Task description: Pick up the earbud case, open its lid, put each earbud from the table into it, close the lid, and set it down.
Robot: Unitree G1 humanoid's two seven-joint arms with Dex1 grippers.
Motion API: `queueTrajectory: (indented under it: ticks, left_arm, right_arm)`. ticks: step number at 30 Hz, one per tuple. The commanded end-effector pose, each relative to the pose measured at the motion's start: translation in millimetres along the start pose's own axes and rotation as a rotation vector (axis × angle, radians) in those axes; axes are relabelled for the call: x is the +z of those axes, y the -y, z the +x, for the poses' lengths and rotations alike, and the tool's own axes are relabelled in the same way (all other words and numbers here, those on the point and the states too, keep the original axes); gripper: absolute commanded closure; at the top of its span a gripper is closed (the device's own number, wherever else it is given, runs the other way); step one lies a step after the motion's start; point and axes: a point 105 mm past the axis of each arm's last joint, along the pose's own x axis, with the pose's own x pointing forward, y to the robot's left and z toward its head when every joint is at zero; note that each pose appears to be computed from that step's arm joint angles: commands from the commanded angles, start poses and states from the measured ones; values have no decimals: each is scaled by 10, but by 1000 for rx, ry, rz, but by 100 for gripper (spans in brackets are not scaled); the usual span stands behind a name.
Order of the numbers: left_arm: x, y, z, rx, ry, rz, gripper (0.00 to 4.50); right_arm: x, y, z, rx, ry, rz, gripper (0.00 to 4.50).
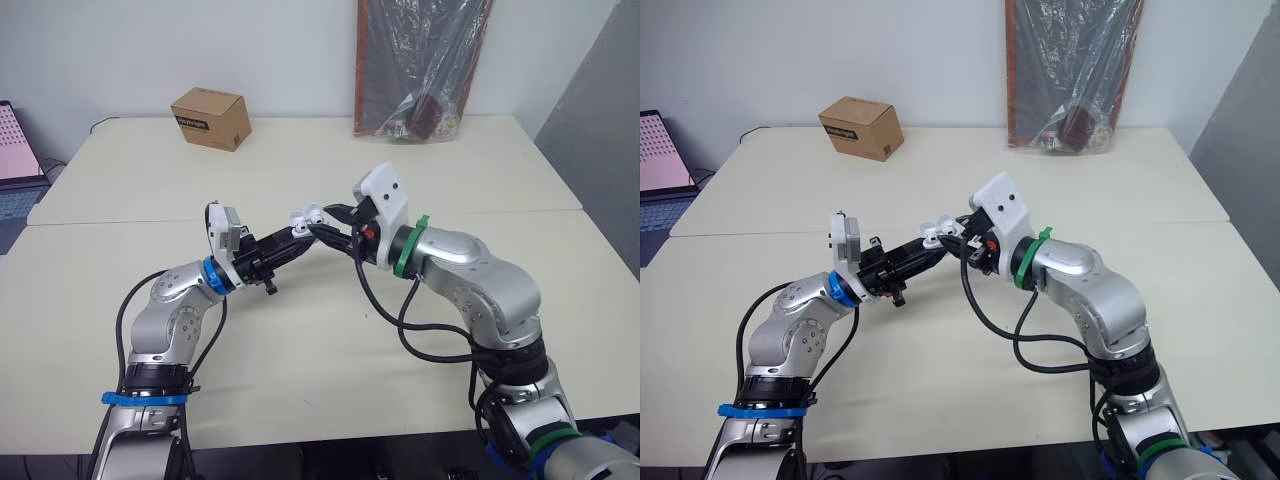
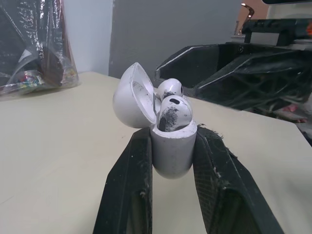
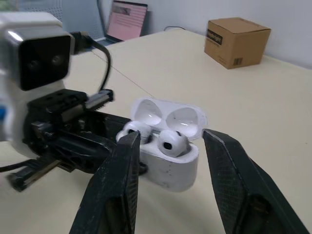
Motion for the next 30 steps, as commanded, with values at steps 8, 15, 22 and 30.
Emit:
queueTrajectory:
  ticks: [8,15,22,30]
  left_arm:
    - [136,160,-40,-150,-14,26,372]
    - [163,300,6,-241,-34,-7,372]
    - [136,326,20,-255,-47,-21,372]
    - [91,340,-8,-254,-59,-27,372]
  right_arm:
    - [441,54,-206,122,58,-3,440]
    - [168,203,28,104,-101,-110,446]
    - [97,149,207,159,-123,-185,446]
    - [240,249,246,142,-74,-188,446]
